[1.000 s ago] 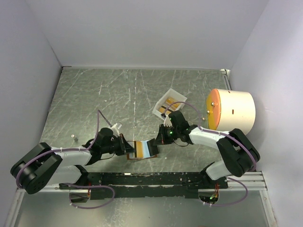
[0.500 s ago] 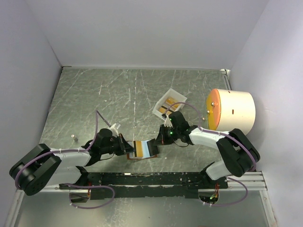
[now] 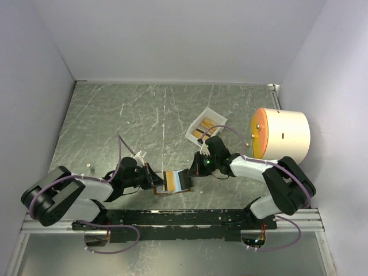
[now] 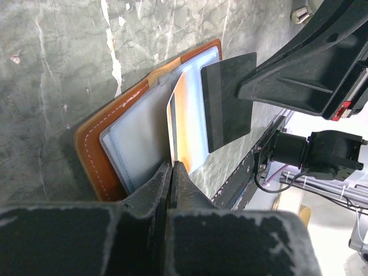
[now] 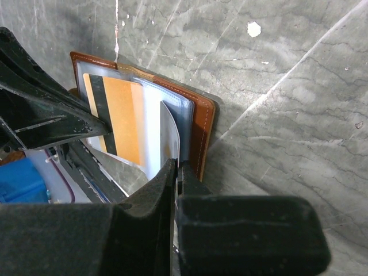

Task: Put the credit cards into the card holder
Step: Insert the credit card into the card holder.

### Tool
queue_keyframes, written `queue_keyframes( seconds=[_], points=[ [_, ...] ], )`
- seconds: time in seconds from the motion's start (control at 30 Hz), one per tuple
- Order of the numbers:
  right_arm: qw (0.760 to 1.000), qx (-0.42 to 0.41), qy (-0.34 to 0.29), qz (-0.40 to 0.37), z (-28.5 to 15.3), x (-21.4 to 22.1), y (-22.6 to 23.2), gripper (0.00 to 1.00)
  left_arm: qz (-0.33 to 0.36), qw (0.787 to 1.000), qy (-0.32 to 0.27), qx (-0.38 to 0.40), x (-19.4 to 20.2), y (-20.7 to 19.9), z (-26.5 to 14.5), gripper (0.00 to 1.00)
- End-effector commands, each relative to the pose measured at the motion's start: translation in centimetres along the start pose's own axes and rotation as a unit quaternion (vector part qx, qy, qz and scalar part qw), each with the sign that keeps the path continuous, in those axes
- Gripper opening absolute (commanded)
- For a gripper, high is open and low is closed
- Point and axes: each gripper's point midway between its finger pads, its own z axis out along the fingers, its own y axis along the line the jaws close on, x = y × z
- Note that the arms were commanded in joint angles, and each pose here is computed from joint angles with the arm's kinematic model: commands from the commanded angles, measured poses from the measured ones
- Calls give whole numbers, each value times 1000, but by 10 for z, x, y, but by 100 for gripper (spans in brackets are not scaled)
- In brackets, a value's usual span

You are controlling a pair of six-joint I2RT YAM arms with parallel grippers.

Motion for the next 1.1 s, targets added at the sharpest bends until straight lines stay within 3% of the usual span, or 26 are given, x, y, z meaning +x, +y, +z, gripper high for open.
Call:
queue_keyframes(
  seconds=[0.0, 0.27, 0.67, 1.07],
  points=[
    [999, 42, -6, 10, 0, 6, -18, 0, -5, 1000, 4, -9, 6, 9, -1, 7],
    [998, 50, -24, 7, -9, -2, -14, 0, -11, 1000, 6, -7, 5, 8, 4, 7],
    [989, 129, -63, -24, -40, -23, -23, 0, -11, 1000, 7, -10, 1, 5, 9, 7],
    [985, 160, -50, -29, -45, -24, -31, 0, -13, 999, 32, -16, 6, 7, 16, 7]
  ],
)
